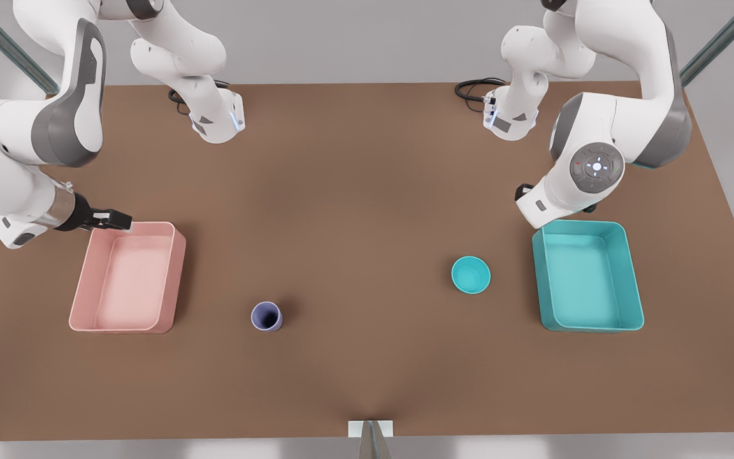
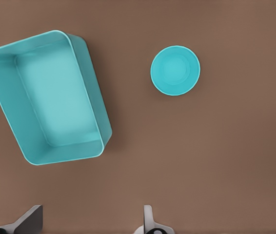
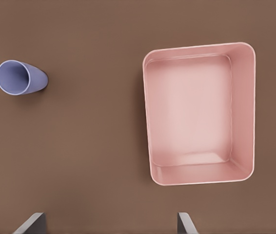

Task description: Put the bowls and cups in different boxes

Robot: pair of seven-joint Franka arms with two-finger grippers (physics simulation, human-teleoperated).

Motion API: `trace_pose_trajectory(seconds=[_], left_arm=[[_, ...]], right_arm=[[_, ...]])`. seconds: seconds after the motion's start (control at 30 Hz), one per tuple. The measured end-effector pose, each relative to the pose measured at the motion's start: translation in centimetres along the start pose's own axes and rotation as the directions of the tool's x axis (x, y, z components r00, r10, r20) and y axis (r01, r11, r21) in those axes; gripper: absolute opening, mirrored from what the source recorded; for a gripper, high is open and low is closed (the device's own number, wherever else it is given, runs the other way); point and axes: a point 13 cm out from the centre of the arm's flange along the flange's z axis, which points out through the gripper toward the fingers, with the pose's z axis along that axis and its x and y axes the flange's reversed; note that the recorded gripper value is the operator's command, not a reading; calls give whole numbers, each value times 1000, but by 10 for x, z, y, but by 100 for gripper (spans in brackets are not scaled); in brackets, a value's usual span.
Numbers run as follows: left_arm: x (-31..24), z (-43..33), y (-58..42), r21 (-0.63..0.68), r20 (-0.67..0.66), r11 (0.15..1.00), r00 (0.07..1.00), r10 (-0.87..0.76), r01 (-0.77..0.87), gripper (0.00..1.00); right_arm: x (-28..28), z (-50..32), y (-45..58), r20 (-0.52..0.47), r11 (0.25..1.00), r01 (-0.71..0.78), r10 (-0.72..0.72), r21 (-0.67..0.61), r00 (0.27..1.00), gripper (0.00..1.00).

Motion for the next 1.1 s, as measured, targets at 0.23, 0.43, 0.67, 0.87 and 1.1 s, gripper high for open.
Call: trace_pose_trajectory(seconds=[0.23,0.43,0.67,0.87,1.1], left_arm=[[-124,126,-46,64,-88,997,995,45,-39,100],[-183,246,-41,280,-57,960,998,-5,21,100],[-182,298,-52,333,-27,941,997,75,-62,100],[-191,311,-66,382,13,917,992,124,-120,88],[-195,310,-72,426,51,891,987,152,-159,21]], right_arm=[[-70,55,70,6,997,83,-83,6,997,100],[-147,216,159,20,992,119,-119,-45,993,100],[-199,252,218,204,986,102,-74,-130,976,100],[-175,279,232,183,988,90,-67,-124,981,100],[-143,298,225,111,992,78,-67,-96,992,100]])
